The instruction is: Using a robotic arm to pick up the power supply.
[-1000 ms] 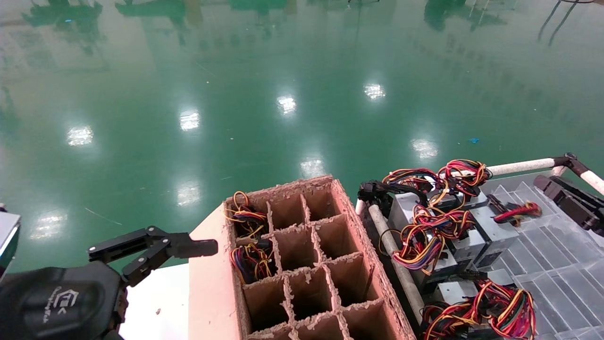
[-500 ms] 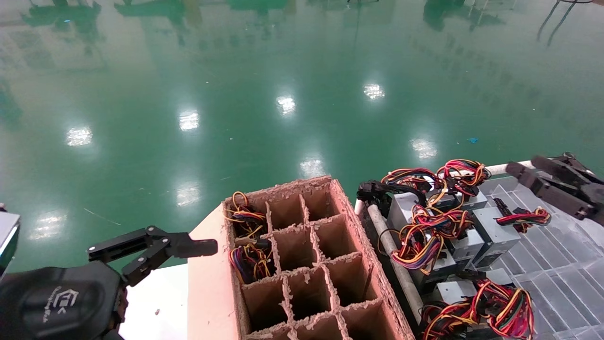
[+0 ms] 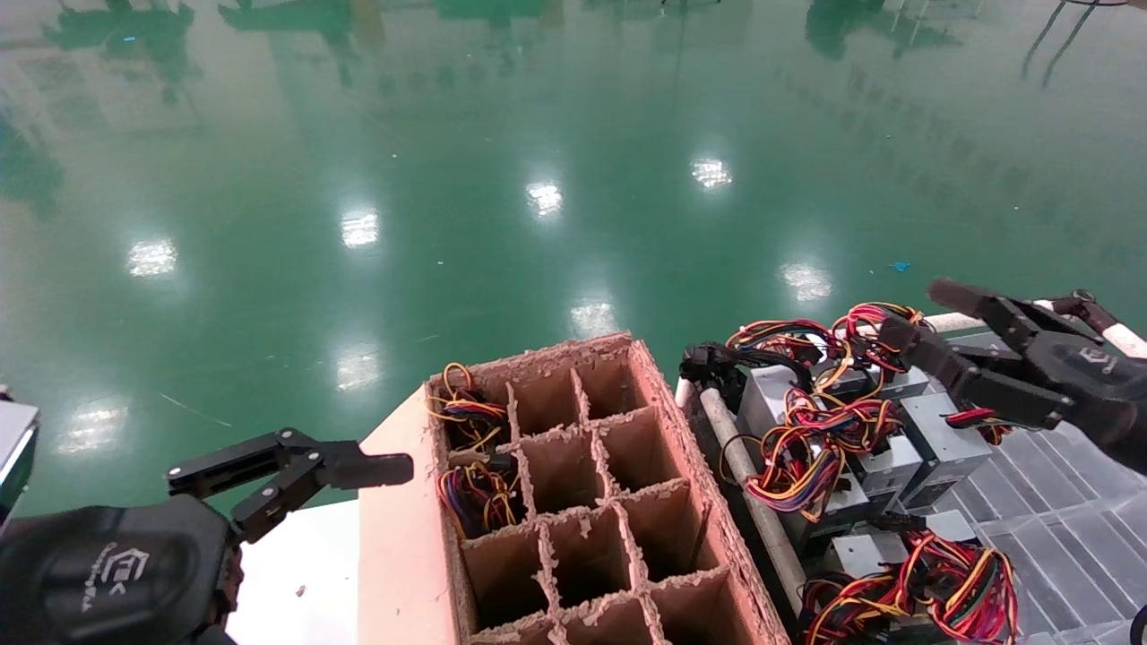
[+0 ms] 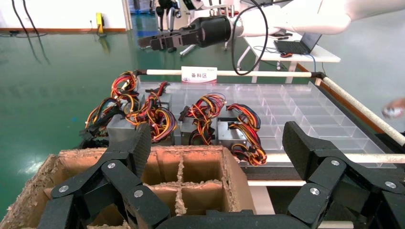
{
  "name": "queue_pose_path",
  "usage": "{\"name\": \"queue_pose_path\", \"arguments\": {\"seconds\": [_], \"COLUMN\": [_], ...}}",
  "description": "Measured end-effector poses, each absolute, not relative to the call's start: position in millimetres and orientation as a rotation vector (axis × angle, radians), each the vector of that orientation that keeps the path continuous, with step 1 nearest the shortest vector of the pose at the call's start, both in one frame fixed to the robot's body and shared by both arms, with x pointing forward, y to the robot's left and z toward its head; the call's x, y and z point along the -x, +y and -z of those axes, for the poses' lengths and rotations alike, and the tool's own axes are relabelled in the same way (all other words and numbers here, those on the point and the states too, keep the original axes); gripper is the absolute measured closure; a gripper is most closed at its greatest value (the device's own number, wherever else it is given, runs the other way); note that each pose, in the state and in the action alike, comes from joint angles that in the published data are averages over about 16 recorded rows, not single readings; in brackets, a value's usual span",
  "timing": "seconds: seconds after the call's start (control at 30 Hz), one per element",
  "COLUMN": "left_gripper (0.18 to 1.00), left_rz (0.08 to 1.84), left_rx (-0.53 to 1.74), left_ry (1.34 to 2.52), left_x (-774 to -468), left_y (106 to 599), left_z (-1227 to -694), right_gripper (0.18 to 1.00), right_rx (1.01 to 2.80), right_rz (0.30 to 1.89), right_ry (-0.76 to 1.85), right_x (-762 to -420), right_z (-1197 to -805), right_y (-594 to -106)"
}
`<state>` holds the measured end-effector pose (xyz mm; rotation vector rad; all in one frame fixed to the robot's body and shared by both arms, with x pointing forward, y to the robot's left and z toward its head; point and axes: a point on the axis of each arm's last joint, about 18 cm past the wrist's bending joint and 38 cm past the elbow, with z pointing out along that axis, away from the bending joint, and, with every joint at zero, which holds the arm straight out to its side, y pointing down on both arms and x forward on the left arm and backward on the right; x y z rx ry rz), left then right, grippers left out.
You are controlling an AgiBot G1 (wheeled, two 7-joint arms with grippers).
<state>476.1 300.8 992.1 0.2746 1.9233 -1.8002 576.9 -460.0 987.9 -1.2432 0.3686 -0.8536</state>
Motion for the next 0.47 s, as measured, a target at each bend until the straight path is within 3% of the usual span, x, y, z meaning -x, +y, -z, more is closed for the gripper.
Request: {"name": "queue_pose_path", "arguments": {"seconds": [0.47], "left_gripper": [0.184], "left_rz": [1.8], "left_rx": [-0.275], "left_ry": [1.923], "left_x": [-476.1], "left_y": [300.8], "left_z": [-992.1], "right_gripper": [0.183], "right_rx": [1.329], "right_rz": [0.775], "right_ry": [0.211], "right_x": [-559.9], "right_z": [-998.4], "right_y": [-417.4]}}
